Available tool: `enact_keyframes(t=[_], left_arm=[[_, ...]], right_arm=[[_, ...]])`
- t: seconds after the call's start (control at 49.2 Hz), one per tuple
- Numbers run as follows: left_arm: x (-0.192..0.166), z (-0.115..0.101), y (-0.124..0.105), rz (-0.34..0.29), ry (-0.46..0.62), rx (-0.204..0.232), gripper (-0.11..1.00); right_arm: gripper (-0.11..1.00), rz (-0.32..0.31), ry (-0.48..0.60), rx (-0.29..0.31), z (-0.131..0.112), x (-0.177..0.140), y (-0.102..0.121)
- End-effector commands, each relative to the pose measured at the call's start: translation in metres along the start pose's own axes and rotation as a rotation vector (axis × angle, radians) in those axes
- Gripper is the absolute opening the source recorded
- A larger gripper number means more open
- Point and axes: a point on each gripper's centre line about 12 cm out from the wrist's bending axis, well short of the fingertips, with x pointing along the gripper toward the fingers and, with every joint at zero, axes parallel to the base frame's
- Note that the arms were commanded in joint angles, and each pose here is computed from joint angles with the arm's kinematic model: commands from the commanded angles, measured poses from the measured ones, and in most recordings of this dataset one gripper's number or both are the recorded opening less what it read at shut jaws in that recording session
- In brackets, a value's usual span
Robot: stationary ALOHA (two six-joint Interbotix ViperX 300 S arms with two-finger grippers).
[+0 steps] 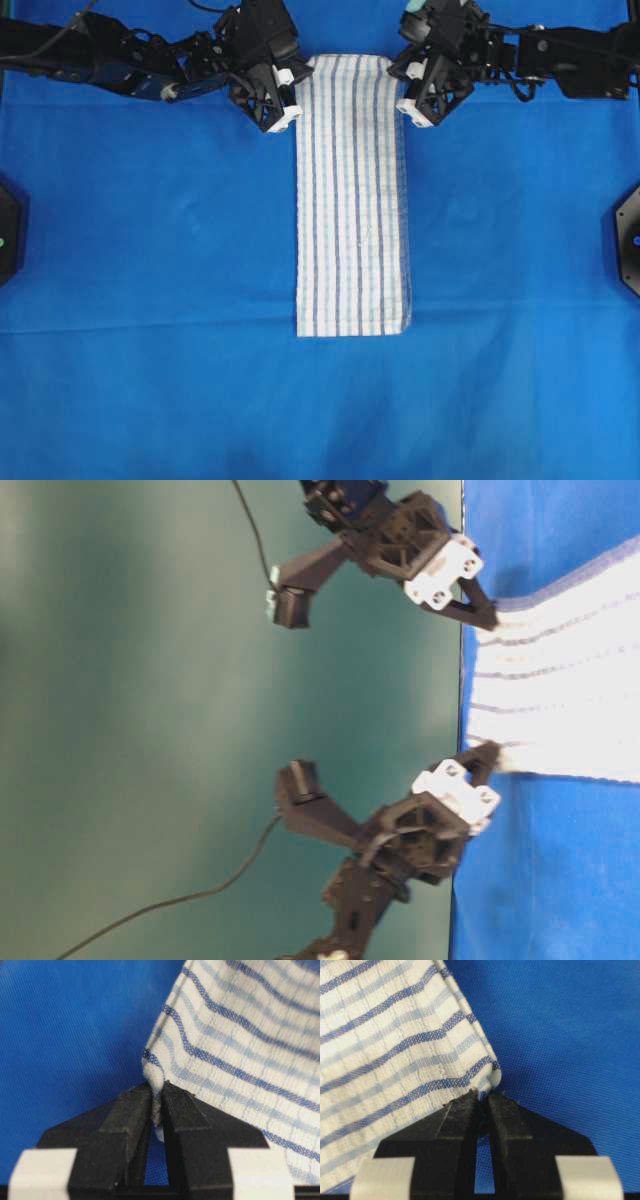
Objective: Fold the blue towel.
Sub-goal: 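Move both grippers to the towel's far end and pinch its corners, then fold the far end toward the near end with both grippers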
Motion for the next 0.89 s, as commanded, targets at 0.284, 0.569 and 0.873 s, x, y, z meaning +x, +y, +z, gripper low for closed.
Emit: enact_keyframes(t=[0.284, 0.569, 0.873], left_arm=[[-0.017, 0.031, 0.001, 0.005, -0.077, 0.014, 0.03], [-0.040, 0.030, -0.038, -0.078, -0.074, 0.038, 0.03], [-0.068, 0.018, -0.120, -0.259, -0.064, 0.129, 0.03]], right_arm=[[0.07, -0.006, -0.079, 0.002, 0.020, -0.026, 0.001], [0.07, 0.063, -0.072, -0.029, 0.008, -0.044, 0.037], [0.07, 0.204, -0.032, -0.091, -0.026, -0.075, 0.100]])
